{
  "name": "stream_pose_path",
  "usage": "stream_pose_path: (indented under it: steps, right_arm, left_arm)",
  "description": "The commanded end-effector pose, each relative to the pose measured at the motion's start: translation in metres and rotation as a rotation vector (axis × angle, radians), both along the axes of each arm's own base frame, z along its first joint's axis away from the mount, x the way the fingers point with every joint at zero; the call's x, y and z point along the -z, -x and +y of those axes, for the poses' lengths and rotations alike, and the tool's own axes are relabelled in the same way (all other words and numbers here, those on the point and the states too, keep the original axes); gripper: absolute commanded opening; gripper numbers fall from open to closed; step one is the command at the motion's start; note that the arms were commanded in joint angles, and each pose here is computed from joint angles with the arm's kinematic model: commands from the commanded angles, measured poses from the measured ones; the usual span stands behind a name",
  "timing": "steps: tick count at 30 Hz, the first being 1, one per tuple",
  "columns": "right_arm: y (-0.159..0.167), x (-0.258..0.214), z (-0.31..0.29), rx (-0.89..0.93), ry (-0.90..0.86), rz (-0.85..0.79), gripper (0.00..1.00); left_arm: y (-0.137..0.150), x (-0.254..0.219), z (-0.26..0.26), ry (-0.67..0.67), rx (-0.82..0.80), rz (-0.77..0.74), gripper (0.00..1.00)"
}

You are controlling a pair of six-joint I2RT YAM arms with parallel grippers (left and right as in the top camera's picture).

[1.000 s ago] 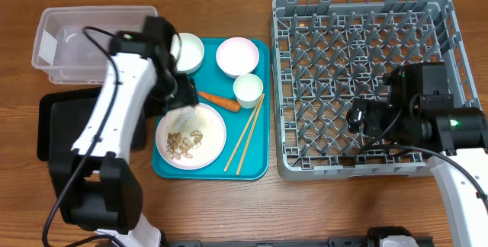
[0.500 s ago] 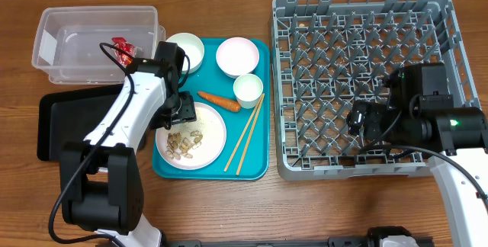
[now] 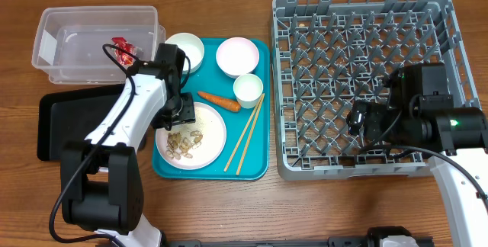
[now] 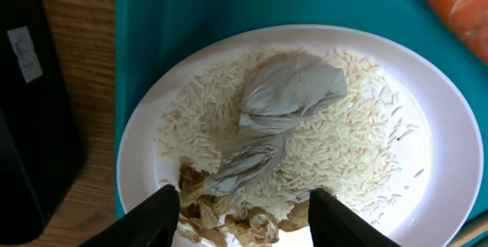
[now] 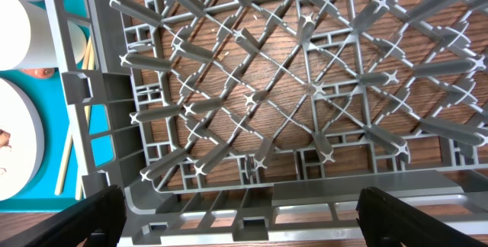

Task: Sort waste into correct bins and load items into the dishwasher
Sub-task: 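Lower the left gripper onto the plate and grasp the grey tissue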

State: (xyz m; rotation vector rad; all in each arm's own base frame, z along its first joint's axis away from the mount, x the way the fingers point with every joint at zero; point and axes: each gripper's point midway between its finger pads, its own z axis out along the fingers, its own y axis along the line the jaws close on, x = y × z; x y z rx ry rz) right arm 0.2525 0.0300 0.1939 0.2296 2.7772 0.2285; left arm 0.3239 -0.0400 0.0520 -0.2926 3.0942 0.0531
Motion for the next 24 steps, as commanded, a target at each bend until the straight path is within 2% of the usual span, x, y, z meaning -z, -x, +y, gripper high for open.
stream_pose_path:
  steps: [1, 20, 24]
  right_arm:
    - [-0.005, -0.013, -0.002, -0.001, 0.009, -0.045, 1.00]
    - [-0.003, -0.012, -0.002, -0.001, 0.009, -0.037, 1.00]
    - [-0.003, -0.012, -0.002, -0.001, 0.009, -0.037, 1.00]
  left_arm:
    - [0.004, 0.001, -0.003, 0.019, 0.024, -0.003, 0.57]
    - [0.001, 0.022, -0.003, 0.017, 0.023, -0.007, 0.54]
    - [-0.002, 0.023, -0.003, 0.018, 0.023, -0.015, 0.46]
